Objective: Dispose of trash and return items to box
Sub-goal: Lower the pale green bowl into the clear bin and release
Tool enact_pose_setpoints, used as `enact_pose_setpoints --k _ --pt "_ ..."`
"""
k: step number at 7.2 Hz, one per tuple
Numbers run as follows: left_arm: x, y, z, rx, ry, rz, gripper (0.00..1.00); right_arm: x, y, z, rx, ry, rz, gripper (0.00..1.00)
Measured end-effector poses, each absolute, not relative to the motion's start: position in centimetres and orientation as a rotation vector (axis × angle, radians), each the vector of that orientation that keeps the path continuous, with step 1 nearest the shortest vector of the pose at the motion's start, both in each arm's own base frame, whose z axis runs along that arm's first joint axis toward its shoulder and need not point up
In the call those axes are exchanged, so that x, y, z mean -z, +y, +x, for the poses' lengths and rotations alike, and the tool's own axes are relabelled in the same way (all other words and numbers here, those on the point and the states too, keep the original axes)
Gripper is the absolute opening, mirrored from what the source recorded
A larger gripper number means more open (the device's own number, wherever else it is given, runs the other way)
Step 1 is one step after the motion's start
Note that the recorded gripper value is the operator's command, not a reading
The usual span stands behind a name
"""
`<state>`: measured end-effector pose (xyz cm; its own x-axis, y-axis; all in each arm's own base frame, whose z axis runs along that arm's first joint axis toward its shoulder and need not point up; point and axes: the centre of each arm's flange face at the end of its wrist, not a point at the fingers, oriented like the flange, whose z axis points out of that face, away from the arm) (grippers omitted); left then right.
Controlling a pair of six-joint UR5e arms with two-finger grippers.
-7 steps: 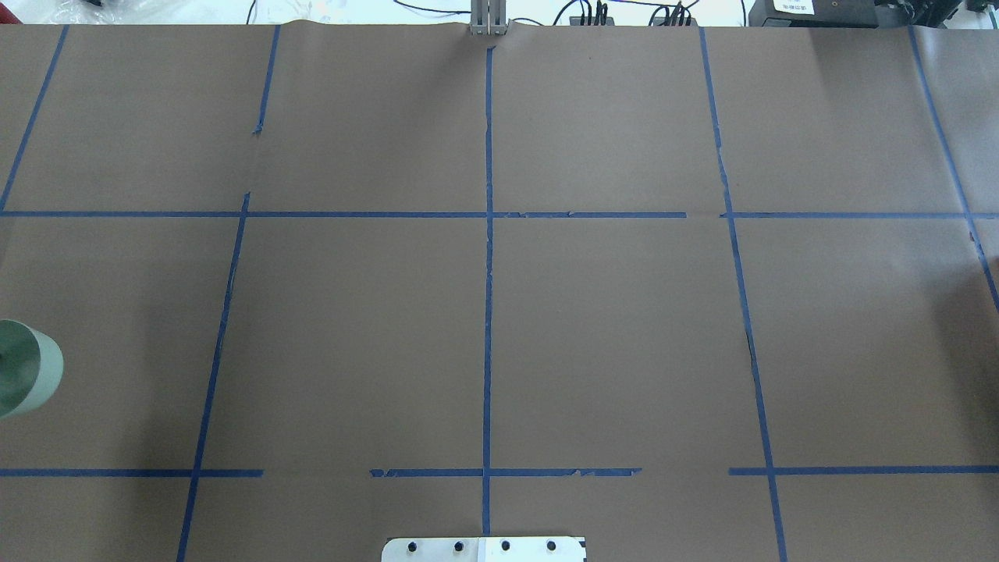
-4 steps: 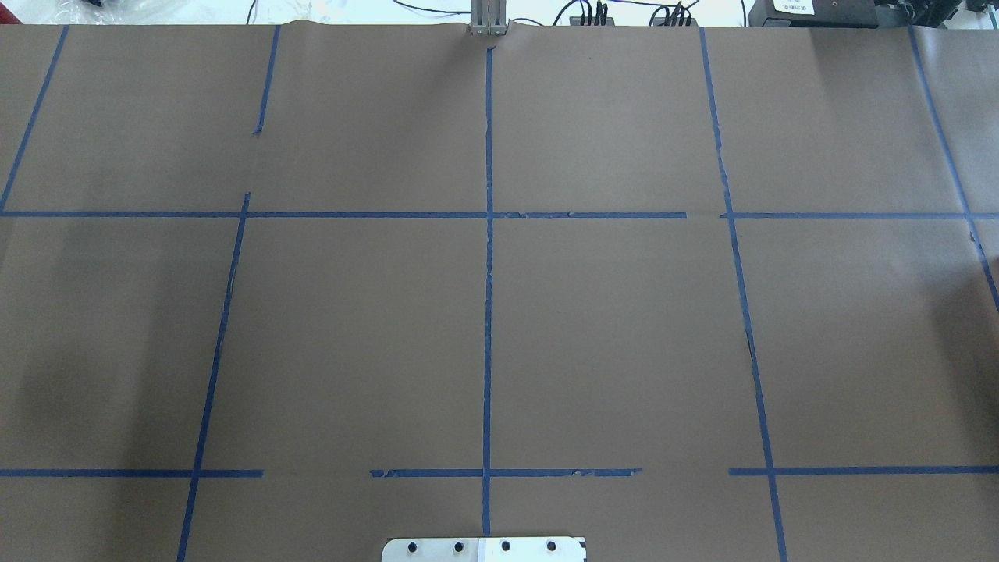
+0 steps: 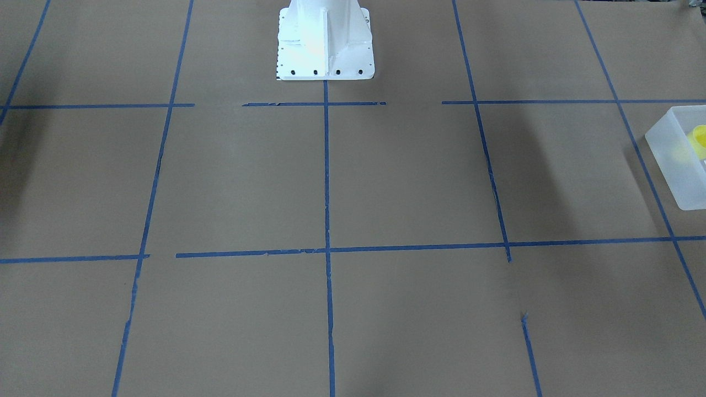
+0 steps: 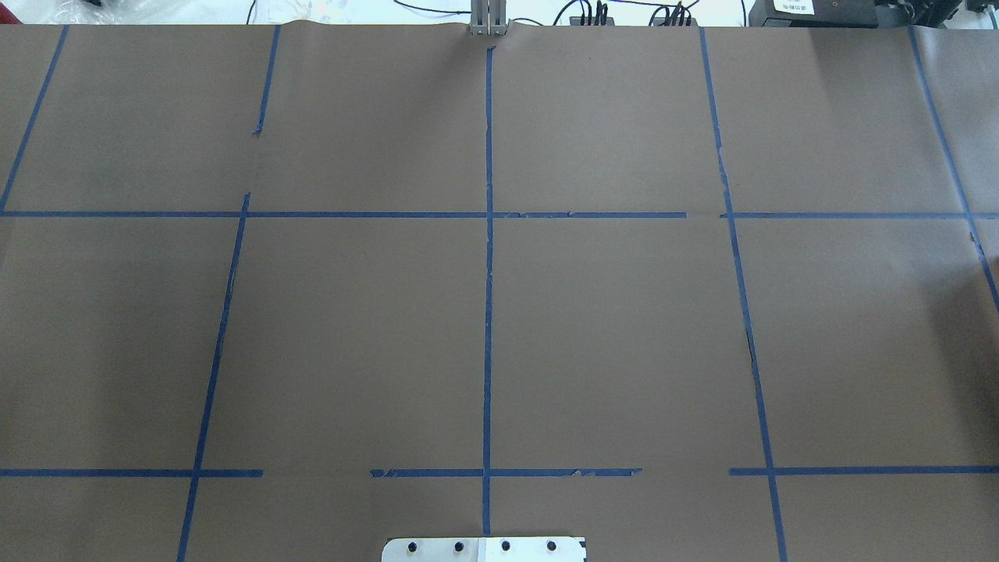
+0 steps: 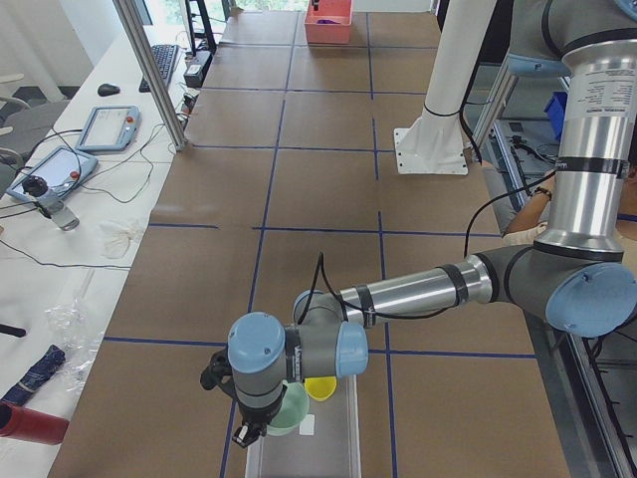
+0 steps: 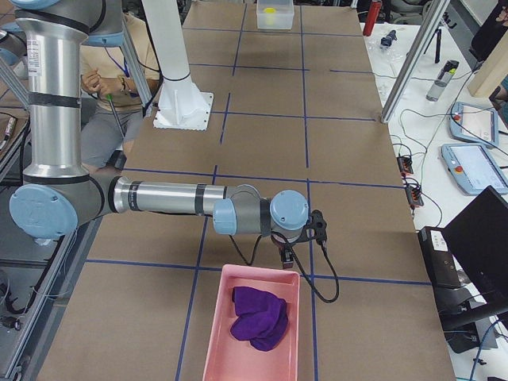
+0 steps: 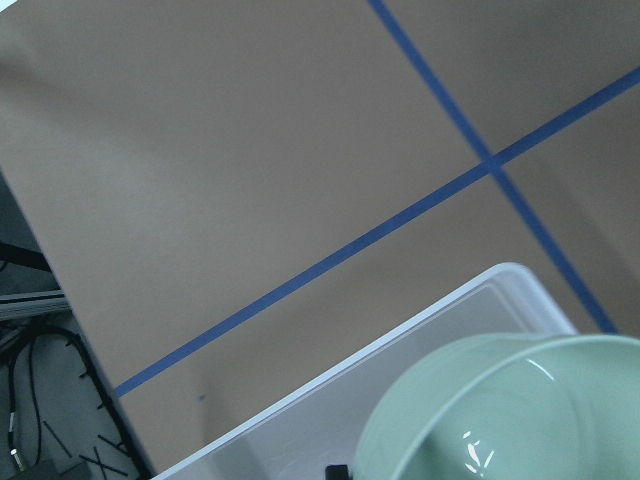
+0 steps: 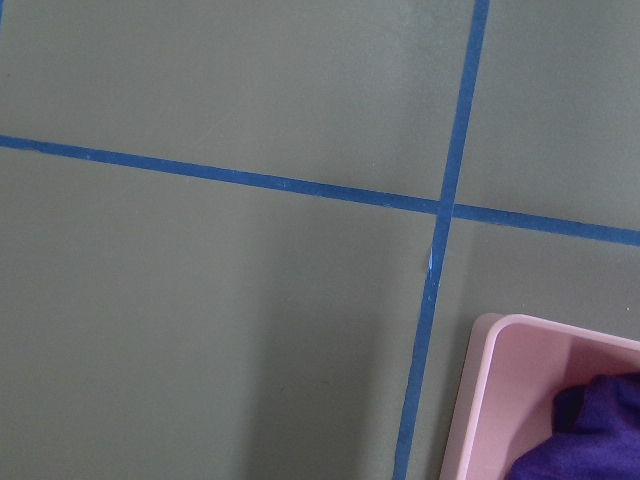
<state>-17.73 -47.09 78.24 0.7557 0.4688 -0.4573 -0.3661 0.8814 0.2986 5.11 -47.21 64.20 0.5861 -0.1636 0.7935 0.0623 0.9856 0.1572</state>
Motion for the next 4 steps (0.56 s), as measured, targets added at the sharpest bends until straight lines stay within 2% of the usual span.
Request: enact_pose_setpoints --k 4 --pt "-89.3 -41.3 -16.2 -0.392 0.650 0.198 0.00 -64.7 -47.2 4.6 0.136 -0.947 0.105 1.00"
